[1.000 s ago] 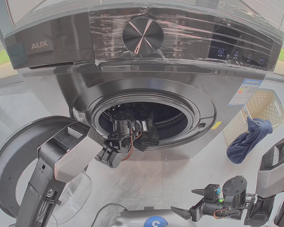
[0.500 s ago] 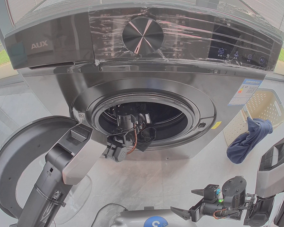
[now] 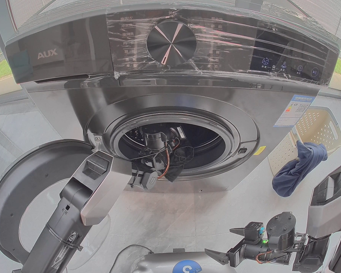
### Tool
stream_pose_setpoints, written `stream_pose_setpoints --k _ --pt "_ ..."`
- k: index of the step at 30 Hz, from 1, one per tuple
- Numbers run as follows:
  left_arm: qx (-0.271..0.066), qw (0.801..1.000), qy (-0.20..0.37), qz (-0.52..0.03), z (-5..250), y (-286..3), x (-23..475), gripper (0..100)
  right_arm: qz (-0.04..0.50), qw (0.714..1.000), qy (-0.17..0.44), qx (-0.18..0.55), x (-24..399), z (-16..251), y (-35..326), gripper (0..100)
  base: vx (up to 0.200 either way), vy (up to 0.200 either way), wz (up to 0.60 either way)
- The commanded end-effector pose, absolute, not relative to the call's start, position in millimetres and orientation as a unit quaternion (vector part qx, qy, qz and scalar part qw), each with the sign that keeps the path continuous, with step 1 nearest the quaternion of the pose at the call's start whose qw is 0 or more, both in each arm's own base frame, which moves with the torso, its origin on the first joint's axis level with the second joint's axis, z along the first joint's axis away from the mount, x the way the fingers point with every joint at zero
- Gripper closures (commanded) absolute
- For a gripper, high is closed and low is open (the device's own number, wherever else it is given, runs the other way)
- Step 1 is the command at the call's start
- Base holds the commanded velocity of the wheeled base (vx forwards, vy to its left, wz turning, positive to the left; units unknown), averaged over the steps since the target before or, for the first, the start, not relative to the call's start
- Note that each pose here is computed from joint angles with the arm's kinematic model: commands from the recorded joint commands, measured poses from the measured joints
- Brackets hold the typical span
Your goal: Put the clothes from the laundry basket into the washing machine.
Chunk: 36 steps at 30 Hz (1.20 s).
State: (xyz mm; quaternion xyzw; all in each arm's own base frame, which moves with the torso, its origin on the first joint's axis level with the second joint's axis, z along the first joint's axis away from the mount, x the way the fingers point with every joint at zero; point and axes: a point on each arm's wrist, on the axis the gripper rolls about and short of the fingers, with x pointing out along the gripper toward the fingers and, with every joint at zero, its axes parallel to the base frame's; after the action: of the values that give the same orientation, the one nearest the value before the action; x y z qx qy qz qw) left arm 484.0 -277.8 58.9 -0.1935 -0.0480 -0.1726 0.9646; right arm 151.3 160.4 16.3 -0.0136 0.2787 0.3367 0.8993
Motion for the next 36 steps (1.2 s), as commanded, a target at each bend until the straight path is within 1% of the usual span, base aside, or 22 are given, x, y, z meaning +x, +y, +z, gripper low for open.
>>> stream_pose_setpoints --k 1,7,8,10,12,13,14,16,18,19,21,25,26,29,31,32,33,36 --pt "-0.194 0.965 -0.05 -0.169 57 -276 485 0 0.338 0.9 0.275 -0.012 151 17 161 0 0.0 0.0 0.0" --pt "-0.197 0.965 -0.056 -0.163 64 -280 482 0 0.337 0.9 0.275 -0.012 152 17 160 0 0.0 0.0 0.0" --pt "-0.199 0.966 -0.061 -0.152 68 -281 480 0 0.337 0.9 0.275 -0.012 152 17 160 0 0.0 0.0 0.0" --pt "-0.204 0.965 -0.069 -0.152 80 -287 475 0 0.337 0.9 0.275 -0.012 152 17 160 0 0.0 0.0 0.0" --pt "-0.2 0.966 -0.059 -0.153 83 -288 468 0 0.337 0.9 0.275 -0.012 152 17 160 0 0.0 0.0 0.0" --pt "-0.192 0.968 -0.04 -0.156 85 -288 457 0 0.337 0.9 0.276 -0.012 151 17 160 0 0.0 0.0 0.0" --pt "-0.192 0.968 -0.036 -0.157 85 -288 454 0 0.337 0.9 0.276 -0.012 151 17 160 0 0.0 0.0 0.0" --pt "-0.178 0.971 -0.007 -0.159 84 -284 433 0 0.336 0.9 0.276 -0.012 151 17 159 0 0.0 0.0 0.0" --pt "-0.167 0.973 0.008 -0.16 83 -279 421 0 0.336 0.9 0.276 -0.012 151 17 159 0 0.0 0.0 0.0" --pt "-0.149 0.975 0.033 -0.16 80 -271 400 0 0.336 0.901 0.276 -0.012 151 17 159 0 0.0 0.0 0.0" --pt "-0.131 0.977 0.051 -0.163 75 -261 381 0 0.336 0.901 0.275 -0.011 151 18 159 0 0.0 0.0 0.0" --pt "-0.113 0.975 0.052 -0.183 72 -249 345 0 0.337 0.9 0.275 -0.012 151 18 160 0 0.0 0.0 0.0" --pt "-0.103 0.974 0.055 -0.192 70 -247 335 0 0.337 0.9 0.275 -0.012 151 18 159 0 0.0 0.0 0.0" --pt "-0.072 0.964 0.075 -0.244 64 -238 301 0 0.336 0.901 0.273 -0.011 150 19 158 0 0.0 0.0 0.0" --pt "-0.053 0.96 0.078 -0.263 59 -234 281 0 0.336 0.903 0.268 -0.008 149 23 156 0 0.0 0.0 0.0" --pt "-0.052 0.96 0.079 -0.264 59 -233 279 0 0.336 0.903 0.268 -0.008 149 23 156 0 0.0 0.0 0.0" --pt "-0.045 0.959 0.071 -0.271 61 -229 266 0 0.334 0.907 0.256 -0.002 150 29 155 0 0.0 0.0 0.0" --pt "-0.035 0.957 0.061 -0.281 70 -215 241 0 0.337 0.914 0.225 0.013 149 44 152 0 -0.2 0.0 0.0"
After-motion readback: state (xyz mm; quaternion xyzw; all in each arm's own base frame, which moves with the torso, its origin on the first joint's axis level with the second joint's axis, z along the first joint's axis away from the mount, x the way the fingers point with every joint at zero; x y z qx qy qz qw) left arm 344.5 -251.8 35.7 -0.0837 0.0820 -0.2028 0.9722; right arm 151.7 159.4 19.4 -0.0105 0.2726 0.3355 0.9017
